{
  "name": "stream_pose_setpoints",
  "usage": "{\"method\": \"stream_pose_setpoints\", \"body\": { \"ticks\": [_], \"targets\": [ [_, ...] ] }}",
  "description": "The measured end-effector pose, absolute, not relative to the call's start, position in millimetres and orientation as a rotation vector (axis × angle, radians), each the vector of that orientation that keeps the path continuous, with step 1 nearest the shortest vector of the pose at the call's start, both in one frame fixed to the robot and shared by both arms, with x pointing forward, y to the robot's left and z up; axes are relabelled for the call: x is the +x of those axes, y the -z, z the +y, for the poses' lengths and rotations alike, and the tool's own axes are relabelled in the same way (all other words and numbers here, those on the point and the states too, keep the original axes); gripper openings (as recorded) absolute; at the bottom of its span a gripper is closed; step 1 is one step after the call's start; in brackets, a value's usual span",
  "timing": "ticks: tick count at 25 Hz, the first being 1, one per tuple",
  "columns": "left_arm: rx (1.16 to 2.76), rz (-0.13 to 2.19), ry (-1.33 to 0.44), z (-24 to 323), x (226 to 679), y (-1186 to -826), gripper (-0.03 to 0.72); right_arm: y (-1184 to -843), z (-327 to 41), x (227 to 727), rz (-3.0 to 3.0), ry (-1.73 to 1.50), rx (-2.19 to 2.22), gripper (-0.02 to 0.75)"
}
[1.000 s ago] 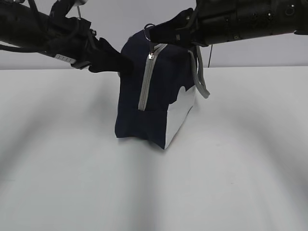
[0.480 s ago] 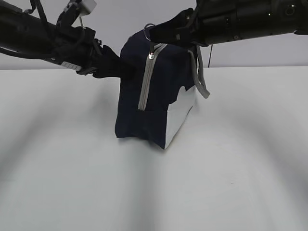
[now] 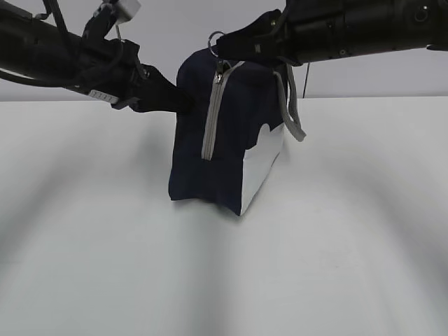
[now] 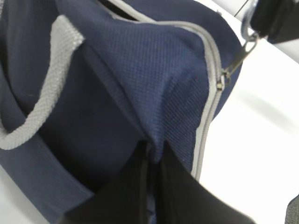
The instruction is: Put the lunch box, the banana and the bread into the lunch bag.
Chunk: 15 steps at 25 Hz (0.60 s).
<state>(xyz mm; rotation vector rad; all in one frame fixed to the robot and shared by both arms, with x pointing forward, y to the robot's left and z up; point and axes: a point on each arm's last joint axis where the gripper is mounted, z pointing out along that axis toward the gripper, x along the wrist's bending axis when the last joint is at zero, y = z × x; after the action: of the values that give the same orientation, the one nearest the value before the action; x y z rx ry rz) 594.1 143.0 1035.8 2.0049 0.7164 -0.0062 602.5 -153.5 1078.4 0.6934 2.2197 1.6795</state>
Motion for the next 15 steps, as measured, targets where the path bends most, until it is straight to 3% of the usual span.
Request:
{"method": "stream_pose_setpoints", "body": {
  "ticks": [15],
  "targets": [
    [1.988,0.730,0.066,141,591,-1037,0.004,-1093,-159,618,2.061,-1.648,0.810,-0.016]
  ]
}}
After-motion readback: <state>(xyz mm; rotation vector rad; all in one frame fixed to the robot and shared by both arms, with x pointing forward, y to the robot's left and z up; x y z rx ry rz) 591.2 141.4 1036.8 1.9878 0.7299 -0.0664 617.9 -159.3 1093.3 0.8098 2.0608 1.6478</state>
